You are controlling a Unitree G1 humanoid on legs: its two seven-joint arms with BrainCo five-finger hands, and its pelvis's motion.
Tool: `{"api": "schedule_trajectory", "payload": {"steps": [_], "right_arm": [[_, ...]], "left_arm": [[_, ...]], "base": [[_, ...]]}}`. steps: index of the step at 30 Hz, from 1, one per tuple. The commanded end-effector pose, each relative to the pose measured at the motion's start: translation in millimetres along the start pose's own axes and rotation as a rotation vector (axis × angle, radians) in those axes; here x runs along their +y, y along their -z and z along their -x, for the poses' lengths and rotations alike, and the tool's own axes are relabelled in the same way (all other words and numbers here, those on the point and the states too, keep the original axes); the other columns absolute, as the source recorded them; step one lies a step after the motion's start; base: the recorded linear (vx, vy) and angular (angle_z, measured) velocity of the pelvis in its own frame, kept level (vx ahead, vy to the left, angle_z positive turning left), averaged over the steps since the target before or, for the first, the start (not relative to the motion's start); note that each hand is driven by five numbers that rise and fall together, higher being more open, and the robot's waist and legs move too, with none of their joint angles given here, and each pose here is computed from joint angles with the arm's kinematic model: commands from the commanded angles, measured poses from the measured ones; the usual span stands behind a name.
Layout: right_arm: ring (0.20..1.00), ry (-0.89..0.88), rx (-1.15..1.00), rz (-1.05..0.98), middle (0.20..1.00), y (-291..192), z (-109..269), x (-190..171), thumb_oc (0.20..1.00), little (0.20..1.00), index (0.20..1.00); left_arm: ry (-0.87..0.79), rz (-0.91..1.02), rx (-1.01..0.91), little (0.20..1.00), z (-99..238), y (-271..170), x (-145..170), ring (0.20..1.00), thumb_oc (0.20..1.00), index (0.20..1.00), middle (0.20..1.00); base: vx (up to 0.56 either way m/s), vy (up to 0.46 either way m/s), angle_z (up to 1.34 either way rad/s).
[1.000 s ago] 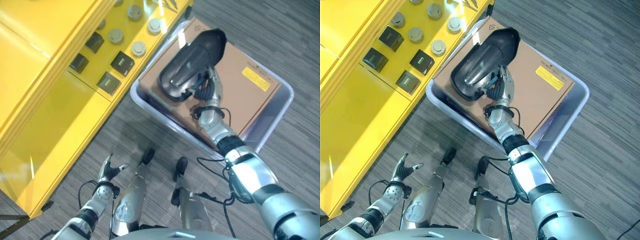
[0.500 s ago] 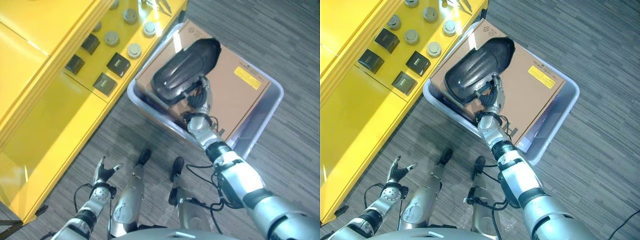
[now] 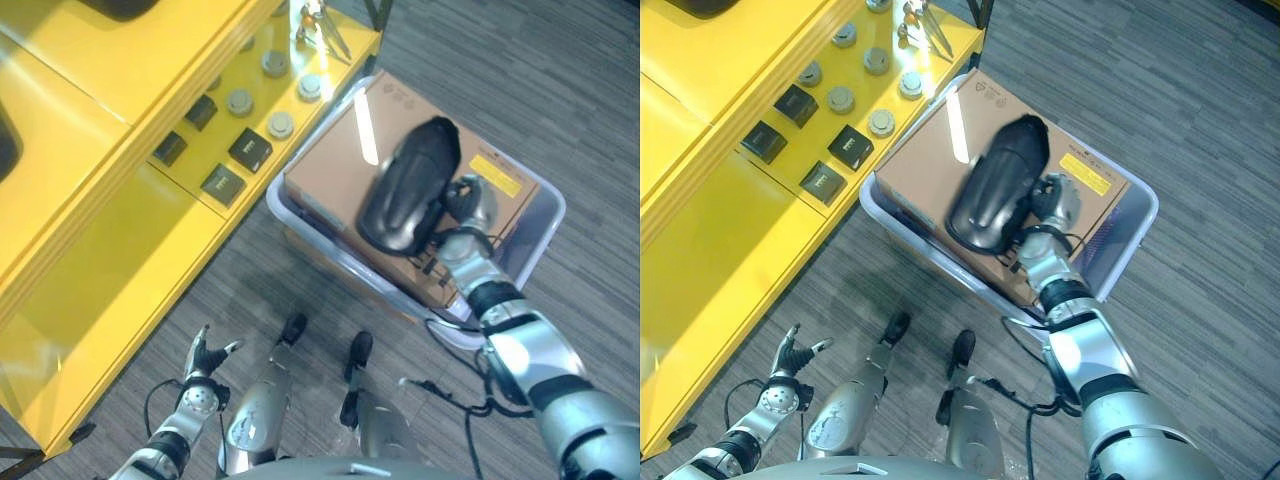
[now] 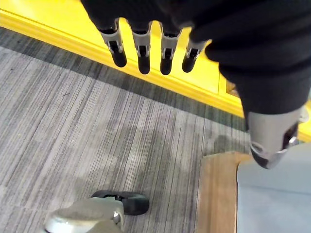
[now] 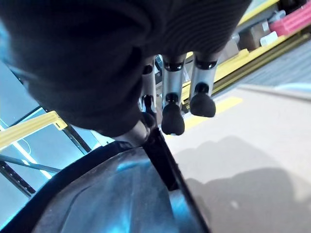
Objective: Move parts from the plastic box to the shelf.
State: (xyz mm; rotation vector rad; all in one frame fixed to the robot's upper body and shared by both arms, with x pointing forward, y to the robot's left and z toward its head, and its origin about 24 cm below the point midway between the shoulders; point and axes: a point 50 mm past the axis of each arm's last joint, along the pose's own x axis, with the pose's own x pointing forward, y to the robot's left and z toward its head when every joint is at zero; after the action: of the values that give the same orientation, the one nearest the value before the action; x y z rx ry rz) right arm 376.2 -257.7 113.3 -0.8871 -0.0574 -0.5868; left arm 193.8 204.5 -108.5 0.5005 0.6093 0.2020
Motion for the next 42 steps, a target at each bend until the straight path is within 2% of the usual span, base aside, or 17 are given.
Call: {"api": "schedule_trajectory", "payload": {"steps": [1,4,10,14,17,18,19,20,24,35,42], "right_arm": [[0.2,-0.052,-0.089,0.169,0.2,7.0,-4.7,-9.4,0.2,0.2,0.2],[0.2,-0.083,-0.12,0.239,0.2,10.7,-8.6,-17.0,0.2,0.2,0.2],[0.2,-0.126,-0.145,0.281,0.2,14.9,-6.9,-18.2,0.2,0.2,0.2],[0.2,-0.1,-0.173,0.184,0.2,0.1,-4.7,-14.1,0.2,0.2,0.2],[0.2,-0.084,-0.09,0.023,0.2,-0.9,0.6,-4.5,0.2,0.2,0.2],[0.58,-0.08,-0.068,-0.021,0.58,-3.0,3.0,0.2,0.58,0.58,0.58],[1.0,-0.078,-0.042,-0.043,1.0,-1.6,4.1,2.9,1.0,1.0,1.0],[1.0,-0.054,0.044,-0.15,1.0,-1.7,6.4,10.1,1.0,1.0,1.0],[1.0,0.016,0.115,-0.262,1.0,-7.0,6.4,12.6,1.0,1.0,1.0],[1.0,0.044,0.168,-0.178,1.0,2.8,-4.4,1.0,1.0,1.0,1.0],[1.0,-0.023,0.269,-0.17,1.0,14.9,9.1,19.2,1.0,1.0,1.0]], "left_arm": [[-0.032,0.015,0.026,1.0,1.3,12.9,13.5,1.0,1.0,1.0,1.0],[-0.049,0.04,0.001,1.0,0.3,10.1,22.8,1.0,1.0,1.0,1.0],[-0.059,0.093,-0.219,1.0,-6.1,-36.6,44.7,1.0,1.0,1.0,1.0],[-0.051,0.123,-0.323,1.0,-5.8,-62.6,49.0,1.0,1.0,1.0,1.0],[-0.03,0.144,-0.377,1.0,-3.9,-77.0,46.5,1.0,1.0,1.0,1.0],[-0.025,0.15,-0.38,1.0,-3.3,-78.2,45.7,1.0,1.0,1.0,1.0],[-0.011,0.147,-0.387,1.0,-2.8,-80.4,43.1,1.0,1.0,1.0,1.0],[0.013,0.142,-0.383,1.0,-1.9,-81.2,36.9,1.0,1.0,1.0,1.0],[0.053,0.123,-0.345,1.0,1.2,-72.8,24.1,1.0,1.0,1.0,1.0],[0.098,0.061,-0.275,1.0,1.7,-57.2,5.6,1.0,1.0,1.0,1.0],[0.093,0.073,-0.255,1.0,-0.5,-60.3,-4.0,1.0,1.0,1.0,1.0]], "base": [[0.02,-0.035,-0.01],[0.03,-0.029,0.0],[0.04,-0.046,-0.01],[0.01,-0.008,-0.05],[0.0,-0.012,-0.21],[-0.02,-0.006,-0.07],[-0.02,-0.001,-0.04],[-0.01,0.003,-0.06],[-0.01,0.014,-0.17],[0.0,0.005,0.0],[0.02,0.009,0.06]]}}
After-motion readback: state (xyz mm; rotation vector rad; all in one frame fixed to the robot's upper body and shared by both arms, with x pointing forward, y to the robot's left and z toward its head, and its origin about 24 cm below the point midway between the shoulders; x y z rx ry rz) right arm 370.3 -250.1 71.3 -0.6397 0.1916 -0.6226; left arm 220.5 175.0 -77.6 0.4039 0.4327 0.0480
